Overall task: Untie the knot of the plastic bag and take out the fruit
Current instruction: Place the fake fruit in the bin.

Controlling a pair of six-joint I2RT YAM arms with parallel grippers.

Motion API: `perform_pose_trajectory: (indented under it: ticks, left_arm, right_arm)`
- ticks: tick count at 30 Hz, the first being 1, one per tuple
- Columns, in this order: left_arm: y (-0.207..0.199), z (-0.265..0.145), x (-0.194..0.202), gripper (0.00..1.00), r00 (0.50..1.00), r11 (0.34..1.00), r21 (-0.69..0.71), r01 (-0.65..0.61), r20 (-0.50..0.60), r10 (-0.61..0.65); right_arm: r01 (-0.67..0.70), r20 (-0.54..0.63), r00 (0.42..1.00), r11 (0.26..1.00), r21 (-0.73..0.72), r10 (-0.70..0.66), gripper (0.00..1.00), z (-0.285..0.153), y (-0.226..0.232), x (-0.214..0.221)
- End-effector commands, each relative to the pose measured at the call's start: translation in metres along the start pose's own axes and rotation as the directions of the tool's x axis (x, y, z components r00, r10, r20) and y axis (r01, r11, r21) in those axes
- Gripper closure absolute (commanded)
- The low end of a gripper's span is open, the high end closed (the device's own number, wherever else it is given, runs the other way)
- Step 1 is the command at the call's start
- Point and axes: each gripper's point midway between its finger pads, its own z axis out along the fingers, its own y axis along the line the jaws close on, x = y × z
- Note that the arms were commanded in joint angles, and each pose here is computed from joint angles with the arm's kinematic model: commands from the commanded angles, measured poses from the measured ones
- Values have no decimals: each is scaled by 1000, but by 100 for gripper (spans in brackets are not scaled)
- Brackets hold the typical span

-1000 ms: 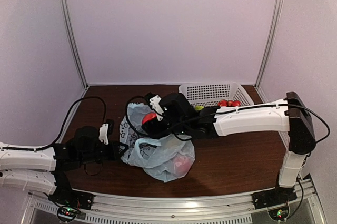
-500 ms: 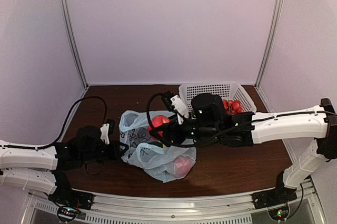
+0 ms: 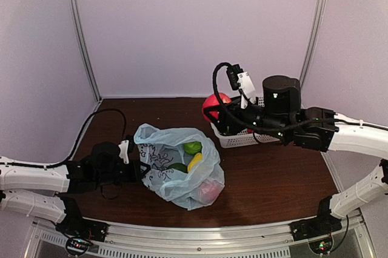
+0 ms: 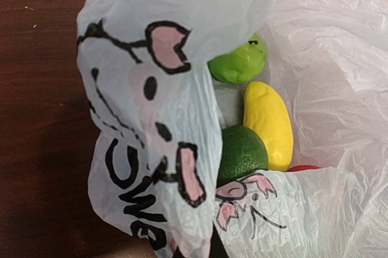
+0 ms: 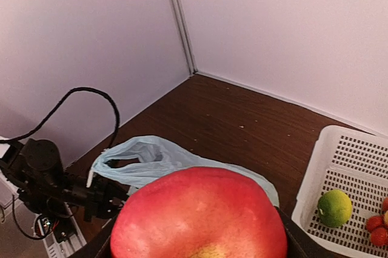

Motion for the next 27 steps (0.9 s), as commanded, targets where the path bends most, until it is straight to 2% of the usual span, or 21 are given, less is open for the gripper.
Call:
perform_pose_trajectory:
  ticks: [1, 7, 14, 27]
  left_arm:
    - [-12, 0, -15, 100, 999, 1000, 27, 9, 34, -10]
    - [-12, -3, -16, 100, 999, 999, 26, 20, 37, -21]
    - [-9, -10, -18, 100, 998, 999, 19, 34, 48, -35]
    - [-7, -13, -15, 100, 998, 999, 16, 41, 41, -41]
  right_arm:
    - [64, -115, 993, 965, 256, -35, 46, -3, -77, 17]
    - [78, -218, 976, 911, 405, 13, 46, 12, -158, 39]
    - [47, -300, 947, 871, 489, 117, 47, 36, -235, 74]
    - [47, -397, 893, 832, 553, 213, 46, 64, -292, 133]
